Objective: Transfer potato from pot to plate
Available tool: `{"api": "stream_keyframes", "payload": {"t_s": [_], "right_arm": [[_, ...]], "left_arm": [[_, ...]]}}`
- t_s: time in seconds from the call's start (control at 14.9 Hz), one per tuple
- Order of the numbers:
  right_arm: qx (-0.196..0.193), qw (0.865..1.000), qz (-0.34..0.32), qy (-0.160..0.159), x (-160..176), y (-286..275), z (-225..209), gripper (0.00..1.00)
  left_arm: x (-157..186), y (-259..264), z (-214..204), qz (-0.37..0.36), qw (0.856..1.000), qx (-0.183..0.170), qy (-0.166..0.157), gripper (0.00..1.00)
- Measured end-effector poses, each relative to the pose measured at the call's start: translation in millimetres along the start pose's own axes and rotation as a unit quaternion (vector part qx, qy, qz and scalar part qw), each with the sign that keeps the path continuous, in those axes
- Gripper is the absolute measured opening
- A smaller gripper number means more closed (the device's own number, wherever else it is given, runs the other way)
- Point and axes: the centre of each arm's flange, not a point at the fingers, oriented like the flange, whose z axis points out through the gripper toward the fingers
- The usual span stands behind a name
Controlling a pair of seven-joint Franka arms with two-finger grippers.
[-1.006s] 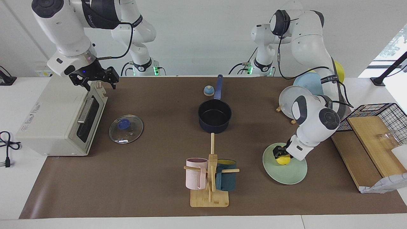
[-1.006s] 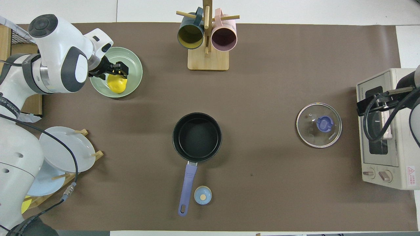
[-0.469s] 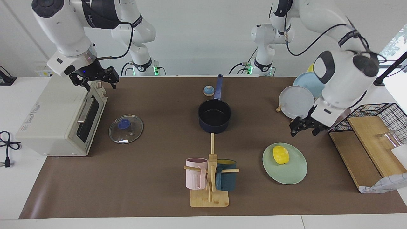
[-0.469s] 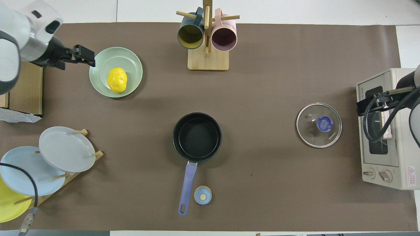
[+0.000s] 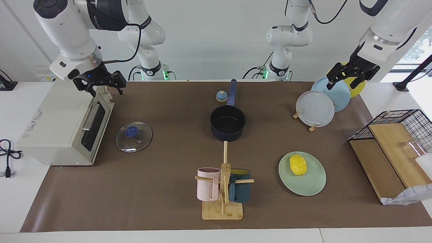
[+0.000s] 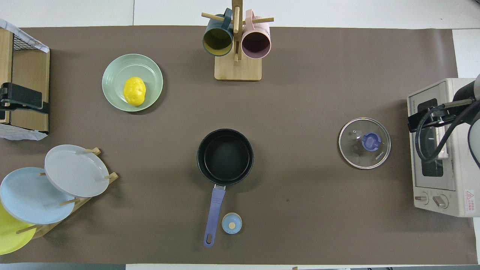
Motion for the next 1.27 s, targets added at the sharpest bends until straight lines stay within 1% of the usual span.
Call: {"api": "stream_keyframes", "payload": {"t_s": [0.2, 0.34, 0.54, 0.74, 0.94, 1.07, 1.27], "right_arm": [[0.000, 1.000, 0.000, 0.003, 1, 0, -1, 1.00], [-0.001, 1.000, 0.000, 0.005, 1, 0, -1, 1.00], [-0.001, 1.000, 0.001, 0.009, 2, 1, -2, 1.00], [-0.001, 1.000, 0.001, 0.009, 2, 2, -2, 1.00], [-0.001, 1.000, 0.001, 0.010, 2, 2, -2, 1.00], [-0.001, 1.000, 0.001, 0.010, 2, 2, -2, 1.00], [-0.001, 1.000, 0.001, 0.010, 1, 2, -2, 1.00]], "left_arm": [[-34, -5, 9, 0.004, 1.000, -0.002, -0.017, 1.00], [-42, -3, 22, 0.008, 1.000, -0.003, -0.017, 1.00], [-24, 1, 34, 0.010, 1.000, 0.000, -0.009, 1.00], [0, 2, 28, 0.014, 1.000, 0.016, -0.008, 1.00], [4, 8, 32, 0.033, 0.999, 0.029, -0.019, 1.00], [6, 8, 39, 0.035, 0.999, 0.029, -0.026, 1.00], [6, 10, 41, 0.039, 0.998, 0.030, -0.028, 1.00]]}}
